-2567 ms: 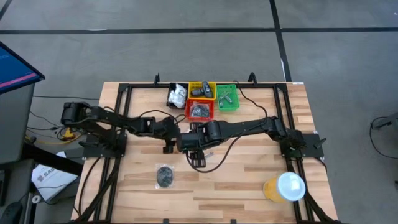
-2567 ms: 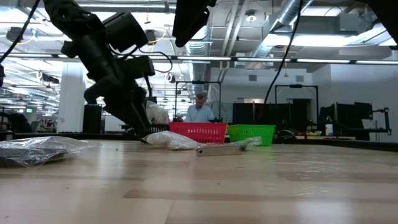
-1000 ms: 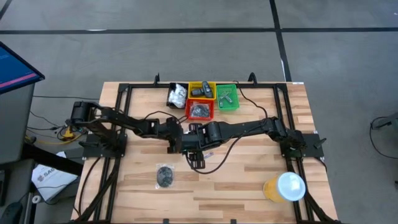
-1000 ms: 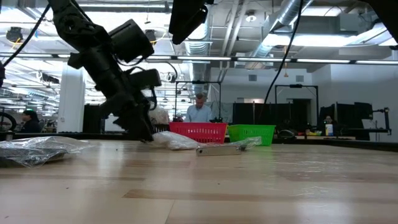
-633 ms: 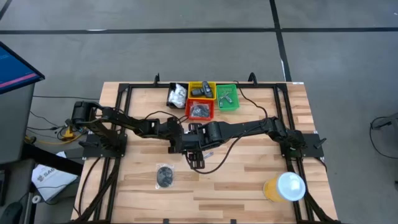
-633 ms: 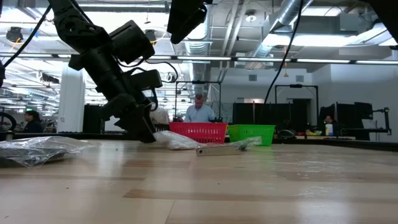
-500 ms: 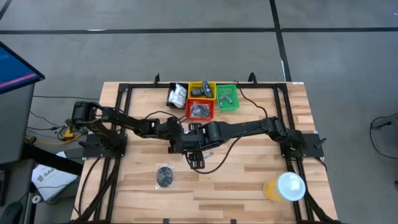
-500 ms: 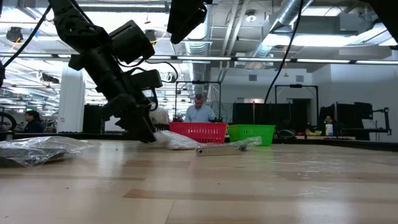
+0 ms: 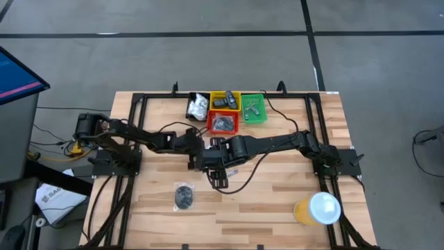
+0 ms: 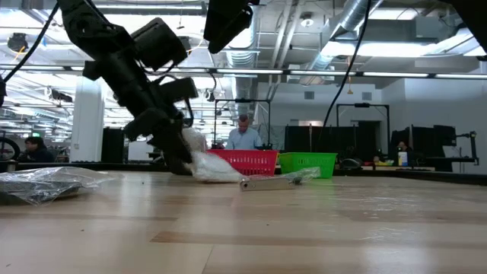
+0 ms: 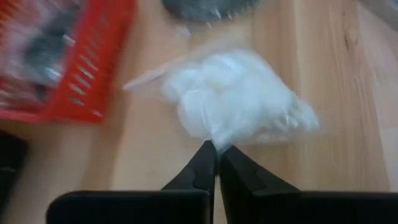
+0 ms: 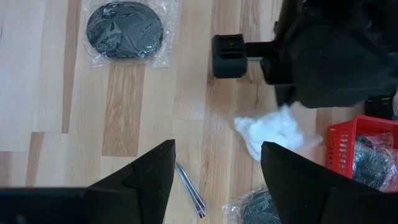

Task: Pick & Place Travel size toiletries
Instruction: Put the cotton pack into the black bin

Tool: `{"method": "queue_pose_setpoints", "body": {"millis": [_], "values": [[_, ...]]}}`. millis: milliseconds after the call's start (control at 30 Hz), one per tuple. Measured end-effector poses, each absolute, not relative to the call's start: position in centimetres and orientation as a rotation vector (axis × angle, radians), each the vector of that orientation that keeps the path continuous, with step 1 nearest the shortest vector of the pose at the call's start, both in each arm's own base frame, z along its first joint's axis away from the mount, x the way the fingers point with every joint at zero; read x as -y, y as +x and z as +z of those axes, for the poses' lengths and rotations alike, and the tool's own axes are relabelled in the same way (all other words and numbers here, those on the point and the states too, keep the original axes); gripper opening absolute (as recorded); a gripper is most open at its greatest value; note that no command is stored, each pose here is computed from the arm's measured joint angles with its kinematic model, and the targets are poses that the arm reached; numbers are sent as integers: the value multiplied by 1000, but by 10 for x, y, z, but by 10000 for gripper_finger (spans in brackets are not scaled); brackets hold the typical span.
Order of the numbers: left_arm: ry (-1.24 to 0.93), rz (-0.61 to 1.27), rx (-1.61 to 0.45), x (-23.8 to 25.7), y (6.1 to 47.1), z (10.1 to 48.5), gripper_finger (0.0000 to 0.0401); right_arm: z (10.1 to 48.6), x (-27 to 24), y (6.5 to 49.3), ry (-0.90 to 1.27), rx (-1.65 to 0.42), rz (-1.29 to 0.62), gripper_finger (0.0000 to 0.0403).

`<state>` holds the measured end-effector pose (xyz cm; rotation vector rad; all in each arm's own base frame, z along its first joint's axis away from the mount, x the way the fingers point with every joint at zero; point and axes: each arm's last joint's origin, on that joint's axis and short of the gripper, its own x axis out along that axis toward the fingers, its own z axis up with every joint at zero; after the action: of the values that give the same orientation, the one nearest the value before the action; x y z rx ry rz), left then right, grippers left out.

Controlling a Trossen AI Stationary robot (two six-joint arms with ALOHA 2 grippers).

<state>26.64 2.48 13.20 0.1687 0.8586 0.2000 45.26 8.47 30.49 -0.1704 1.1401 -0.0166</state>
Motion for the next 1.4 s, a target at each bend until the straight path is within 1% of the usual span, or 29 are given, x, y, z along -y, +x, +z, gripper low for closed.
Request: {"method": "queue_pose_setpoints", "body": {"millis": [233,400,567,667,900,1167,1267,1400], "values": [[192,284,-766,-26,254,167,2,305,-85,453,-170,-1136,-16,225],[215,408,-659,-30,241,197,1,306,-85,454,-173,-1123,-12,225],[193,486,-564,-43,228,221,1,306,-85,455,-173,-1110,-11,225],[164,552,-537,-56,219,228,1,306,-85,456,-175,-1101,-8,225],[90,707,-538,-90,206,229,1,308,-86,458,-192,-1078,5,225],[1,796,-491,-124,199,226,1,308,-86,459,-228,-1071,28,225],[-47,814,-443,-135,197,226,1,308,-86,459,-232,-1065,31,225],[-65,836,-433,-149,198,220,1,308,-86,459,-252,-1064,42,225]]}}
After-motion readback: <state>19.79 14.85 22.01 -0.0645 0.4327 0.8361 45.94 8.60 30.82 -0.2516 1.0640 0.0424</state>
